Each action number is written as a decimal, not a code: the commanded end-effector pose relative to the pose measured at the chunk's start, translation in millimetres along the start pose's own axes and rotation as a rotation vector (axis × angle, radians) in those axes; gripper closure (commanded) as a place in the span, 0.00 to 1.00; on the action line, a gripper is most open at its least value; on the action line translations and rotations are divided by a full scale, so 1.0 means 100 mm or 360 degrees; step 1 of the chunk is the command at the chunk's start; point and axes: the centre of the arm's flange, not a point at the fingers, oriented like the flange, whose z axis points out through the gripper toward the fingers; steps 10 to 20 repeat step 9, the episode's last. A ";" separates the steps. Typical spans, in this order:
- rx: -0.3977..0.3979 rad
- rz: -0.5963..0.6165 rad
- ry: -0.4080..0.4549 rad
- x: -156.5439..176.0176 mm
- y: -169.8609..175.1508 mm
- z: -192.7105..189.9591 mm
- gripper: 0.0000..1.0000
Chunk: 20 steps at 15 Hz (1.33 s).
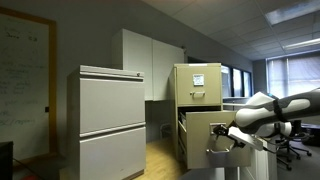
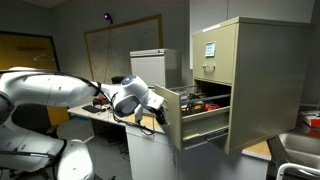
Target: Open the bottom drawer of the file cabinet to the right
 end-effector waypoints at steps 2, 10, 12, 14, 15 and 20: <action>0.0074 -0.0120 0.0171 0.19 -0.42 -0.47 0.00; -0.0120 -0.0275 -0.0483 -0.02 -0.31 -0.21 0.00; -0.0120 -0.0275 -0.0483 -0.02 -0.31 -0.21 0.00; -0.0120 -0.0275 -0.0483 -0.02 -0.31 -0.21 0.00; -0.0120 -0.0275 -0.0483 -0.02 -0.31 -0.21 0.00; -0.0120 -0.0275 -0.0483 -0.02 -0.31 -0.21 0.00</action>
